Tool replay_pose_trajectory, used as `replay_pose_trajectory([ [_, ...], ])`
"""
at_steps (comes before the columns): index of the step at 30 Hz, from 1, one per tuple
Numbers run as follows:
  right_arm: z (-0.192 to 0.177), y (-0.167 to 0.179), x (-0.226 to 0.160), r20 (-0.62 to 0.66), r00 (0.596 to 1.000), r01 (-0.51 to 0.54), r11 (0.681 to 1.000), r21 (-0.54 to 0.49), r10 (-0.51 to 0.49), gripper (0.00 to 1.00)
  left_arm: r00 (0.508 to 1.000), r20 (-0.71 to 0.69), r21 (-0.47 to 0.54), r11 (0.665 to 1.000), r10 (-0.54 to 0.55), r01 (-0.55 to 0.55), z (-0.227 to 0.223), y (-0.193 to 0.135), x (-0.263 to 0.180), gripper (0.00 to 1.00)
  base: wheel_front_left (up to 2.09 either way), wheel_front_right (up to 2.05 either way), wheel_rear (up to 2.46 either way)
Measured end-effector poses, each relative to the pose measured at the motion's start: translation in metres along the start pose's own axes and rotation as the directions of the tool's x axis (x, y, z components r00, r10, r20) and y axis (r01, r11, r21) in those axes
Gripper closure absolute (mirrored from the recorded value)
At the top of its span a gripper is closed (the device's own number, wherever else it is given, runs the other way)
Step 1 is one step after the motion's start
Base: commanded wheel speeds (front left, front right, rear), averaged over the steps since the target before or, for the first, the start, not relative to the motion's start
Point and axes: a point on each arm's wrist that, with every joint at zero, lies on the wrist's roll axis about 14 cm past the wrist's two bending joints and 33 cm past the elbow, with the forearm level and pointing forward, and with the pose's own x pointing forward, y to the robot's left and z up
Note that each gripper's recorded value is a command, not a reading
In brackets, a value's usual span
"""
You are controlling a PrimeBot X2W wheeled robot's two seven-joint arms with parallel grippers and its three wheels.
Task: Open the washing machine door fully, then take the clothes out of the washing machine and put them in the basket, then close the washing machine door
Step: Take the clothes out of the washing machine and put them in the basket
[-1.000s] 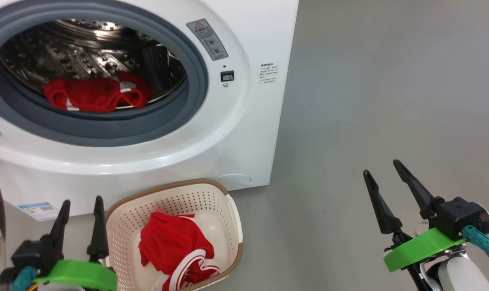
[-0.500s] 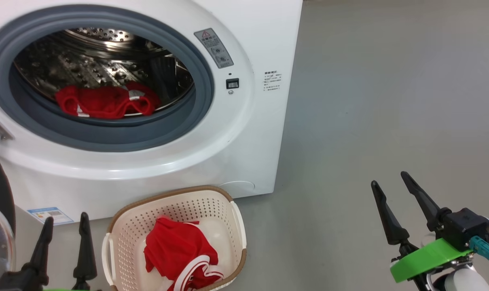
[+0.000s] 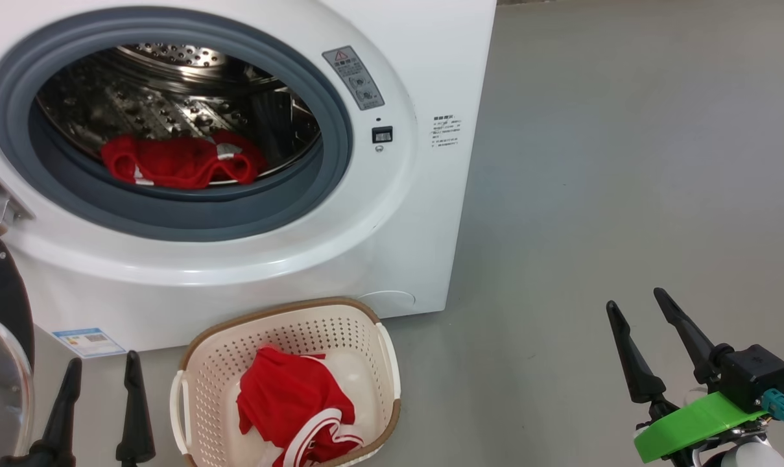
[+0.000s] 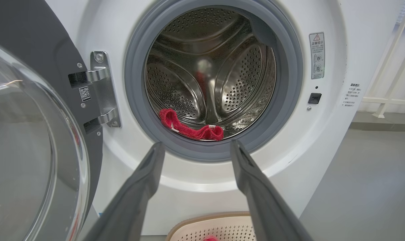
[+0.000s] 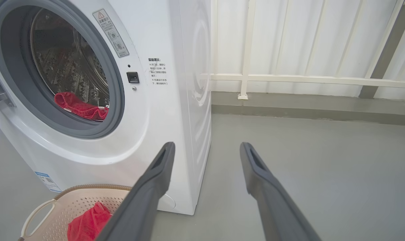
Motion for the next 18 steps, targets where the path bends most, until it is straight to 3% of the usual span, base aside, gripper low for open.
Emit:
replay_pose_trajectory([
  [18,-0.0043,0.0013,0.0014,-0.01,1.0,0.003,1.0,0.01,-0.003,0.0,1.0,-0.007,-0.025,1.0,0.018,-0.018,-0.0024,0.0003,-0.0032,0.0,0.0,0.0,0.0],
])
